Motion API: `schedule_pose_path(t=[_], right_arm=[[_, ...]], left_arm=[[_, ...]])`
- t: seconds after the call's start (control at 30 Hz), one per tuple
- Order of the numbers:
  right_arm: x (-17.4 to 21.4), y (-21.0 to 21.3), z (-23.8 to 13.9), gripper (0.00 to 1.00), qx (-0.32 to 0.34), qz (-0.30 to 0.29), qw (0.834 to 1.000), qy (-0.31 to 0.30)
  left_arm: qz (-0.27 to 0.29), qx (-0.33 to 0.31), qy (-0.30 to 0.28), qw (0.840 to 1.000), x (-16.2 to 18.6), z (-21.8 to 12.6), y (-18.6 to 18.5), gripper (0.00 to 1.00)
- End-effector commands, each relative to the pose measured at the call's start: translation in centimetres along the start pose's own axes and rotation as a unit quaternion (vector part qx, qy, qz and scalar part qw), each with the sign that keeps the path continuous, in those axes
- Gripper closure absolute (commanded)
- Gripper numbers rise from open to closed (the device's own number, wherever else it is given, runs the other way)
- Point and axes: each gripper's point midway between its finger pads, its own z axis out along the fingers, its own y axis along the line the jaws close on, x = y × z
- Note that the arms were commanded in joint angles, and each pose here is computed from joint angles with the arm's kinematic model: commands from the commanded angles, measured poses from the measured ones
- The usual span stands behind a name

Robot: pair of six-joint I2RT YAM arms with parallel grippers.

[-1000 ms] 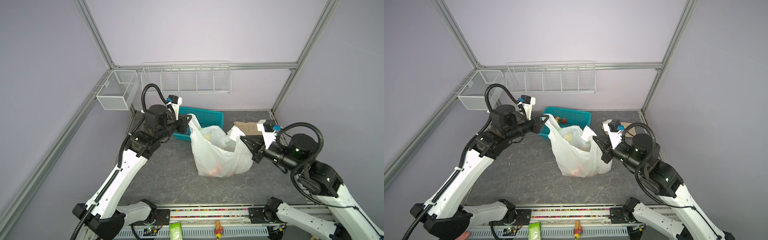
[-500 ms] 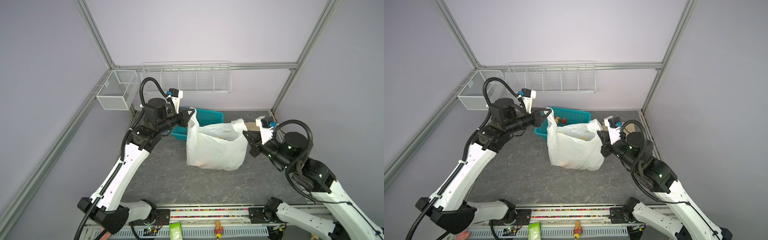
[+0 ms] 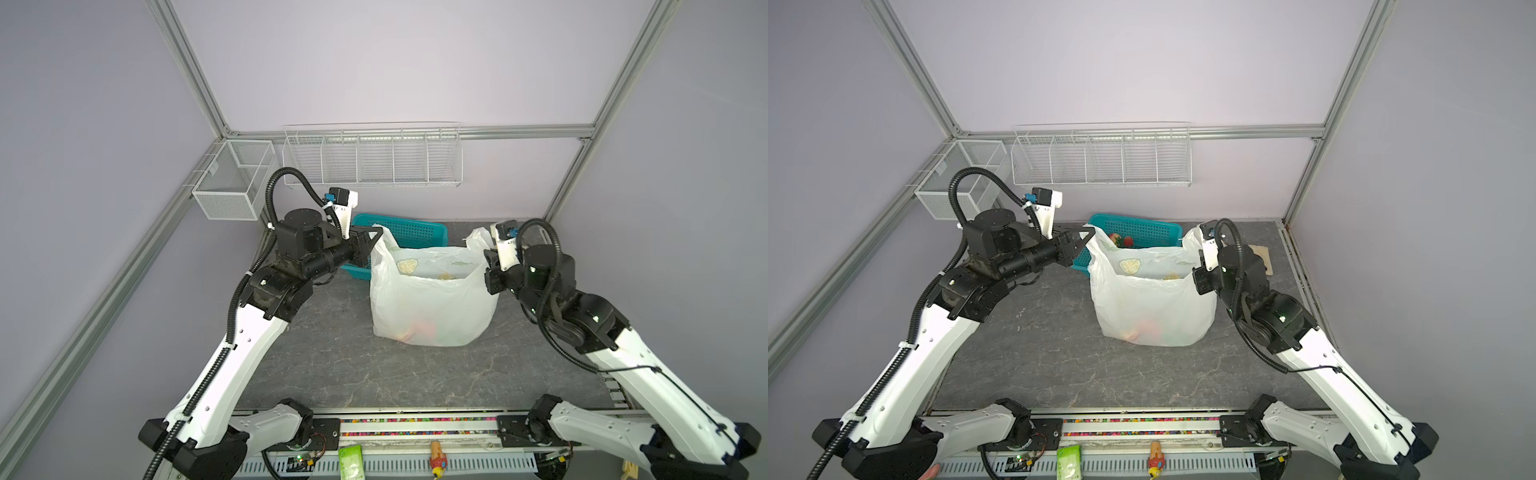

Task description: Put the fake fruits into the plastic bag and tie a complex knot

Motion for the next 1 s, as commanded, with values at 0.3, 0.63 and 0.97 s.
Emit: schedule_pose_path(t=[0.3,0.63,0.97], right_arm=[[-6.4,0.8,-4.1,0.33,-0.067,-0.021,0.996,-0.047],[-9.0,12.6,-6.1,0.14,-0.253,-0.122,0.955,-0.092],[-4.6,20.9,-1.7,0.05,-0.371,-0.116,0.914,-0.113]], left_arm=[[-0.020,0.003,0.011,1.000,0.9,-0.7,-0.1,1.00],[-0.043,0.002,0.017,0.999,1.2,-1.3,-0.3,1.00],[-0.042,0.006,0.024,0.999,1.0,-1.9,-0.8,1.00]])
